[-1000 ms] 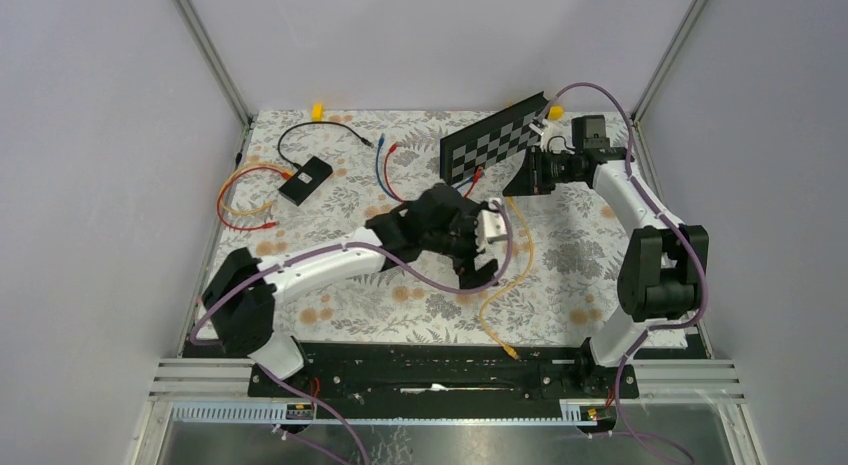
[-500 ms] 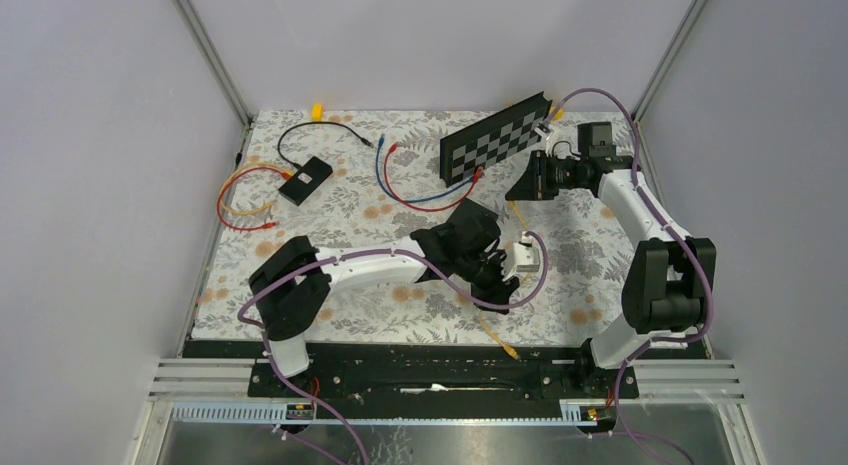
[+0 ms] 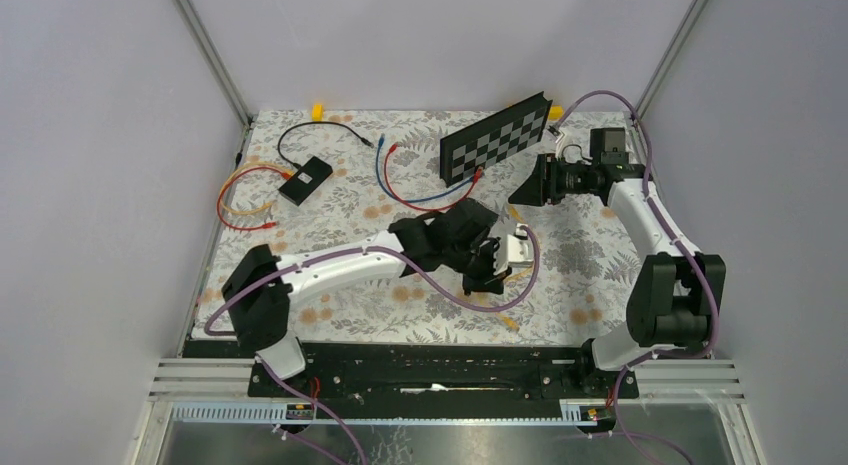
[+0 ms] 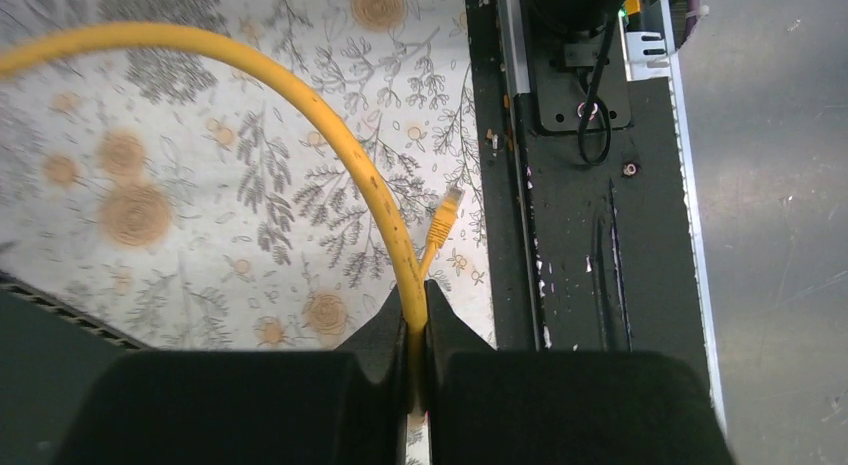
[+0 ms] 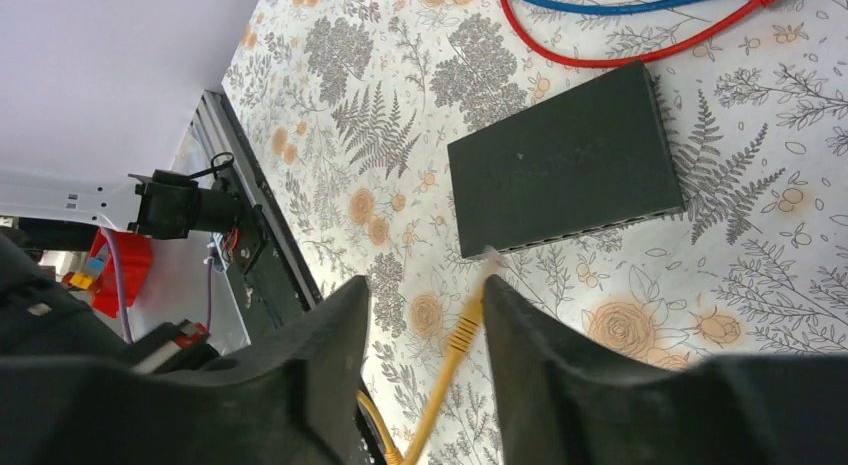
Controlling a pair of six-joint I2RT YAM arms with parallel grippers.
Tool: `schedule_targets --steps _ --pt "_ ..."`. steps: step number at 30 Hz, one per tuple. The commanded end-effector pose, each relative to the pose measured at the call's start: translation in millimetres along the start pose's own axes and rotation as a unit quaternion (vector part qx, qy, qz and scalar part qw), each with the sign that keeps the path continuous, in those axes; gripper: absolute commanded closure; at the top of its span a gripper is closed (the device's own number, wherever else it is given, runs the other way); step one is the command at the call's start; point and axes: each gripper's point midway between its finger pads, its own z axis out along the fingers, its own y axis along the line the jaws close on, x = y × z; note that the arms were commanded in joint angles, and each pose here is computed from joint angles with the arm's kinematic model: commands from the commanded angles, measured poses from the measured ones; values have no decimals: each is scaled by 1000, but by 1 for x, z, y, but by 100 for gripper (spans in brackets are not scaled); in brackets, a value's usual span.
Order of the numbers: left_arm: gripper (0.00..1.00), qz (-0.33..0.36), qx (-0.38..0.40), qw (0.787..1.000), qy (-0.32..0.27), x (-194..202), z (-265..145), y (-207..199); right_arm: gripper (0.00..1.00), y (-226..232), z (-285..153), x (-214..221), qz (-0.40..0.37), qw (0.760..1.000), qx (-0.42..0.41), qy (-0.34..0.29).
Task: Pull the plug from the switch port
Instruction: Pick up the connector from the center of the board, then place the connector at the center of the board.
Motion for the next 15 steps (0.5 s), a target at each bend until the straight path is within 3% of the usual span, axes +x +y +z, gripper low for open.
schedule_targets --steps 1,6,11,15 --pt "100 85 -28 996 -20 -40 -41 -1 43 31 -15 -8 -80 996 -27 -17" --pt "100 129 -92 987 19 -39 -74 11 28 33 -32 -18 -109 993 -6 -42" --pt "100 170 -170 969 60 -35 -112 27 26 30 -39 -21 -109 993 4 -52" --pt "100 214 -268 935 90 -31 -148 51 26 24 -39 -21 -99 994 8 -52"
